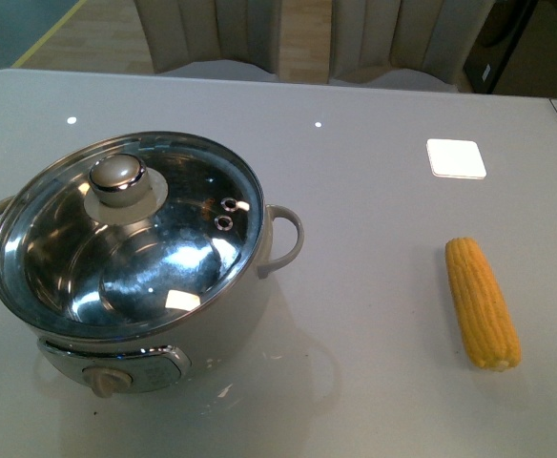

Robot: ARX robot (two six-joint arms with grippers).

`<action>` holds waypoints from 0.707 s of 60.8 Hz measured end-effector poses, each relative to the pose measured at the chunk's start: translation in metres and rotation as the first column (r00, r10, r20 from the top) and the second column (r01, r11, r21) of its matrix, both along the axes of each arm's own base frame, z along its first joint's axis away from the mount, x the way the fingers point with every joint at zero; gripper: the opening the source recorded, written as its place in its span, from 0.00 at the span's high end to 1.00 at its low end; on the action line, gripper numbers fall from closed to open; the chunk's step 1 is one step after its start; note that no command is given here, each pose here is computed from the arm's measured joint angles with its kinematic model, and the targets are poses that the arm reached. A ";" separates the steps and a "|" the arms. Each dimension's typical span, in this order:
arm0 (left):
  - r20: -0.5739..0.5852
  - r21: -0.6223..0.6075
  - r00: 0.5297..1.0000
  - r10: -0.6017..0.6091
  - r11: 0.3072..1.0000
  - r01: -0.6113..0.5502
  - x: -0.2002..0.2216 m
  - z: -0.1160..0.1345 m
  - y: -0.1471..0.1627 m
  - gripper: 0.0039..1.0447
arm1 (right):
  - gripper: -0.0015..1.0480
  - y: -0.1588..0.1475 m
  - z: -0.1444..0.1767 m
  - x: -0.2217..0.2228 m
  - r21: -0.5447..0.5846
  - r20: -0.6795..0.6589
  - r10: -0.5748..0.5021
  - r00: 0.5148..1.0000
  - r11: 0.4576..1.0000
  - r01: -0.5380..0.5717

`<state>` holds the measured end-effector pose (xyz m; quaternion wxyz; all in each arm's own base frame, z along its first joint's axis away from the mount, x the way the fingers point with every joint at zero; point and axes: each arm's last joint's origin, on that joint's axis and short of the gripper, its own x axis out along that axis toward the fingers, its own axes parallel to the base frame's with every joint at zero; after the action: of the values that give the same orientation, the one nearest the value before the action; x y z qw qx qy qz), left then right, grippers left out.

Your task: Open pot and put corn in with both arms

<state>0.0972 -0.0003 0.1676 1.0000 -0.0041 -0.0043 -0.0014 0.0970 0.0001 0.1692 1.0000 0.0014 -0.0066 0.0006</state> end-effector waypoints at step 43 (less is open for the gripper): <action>0.000 0.000 1.000 0.000 1.000 0.000 0.000 0.000 0.000 0.07 | 0.09 0.000 0.000 0.000 0.000 0.000 0.000 1.000 1.000 0.000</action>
<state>0.0972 -0.0003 0.1676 1.0000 -0.0041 -0.0043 -0.0014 0.0970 0.0001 0.1692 1.0000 0.0014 -0.0066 0.0006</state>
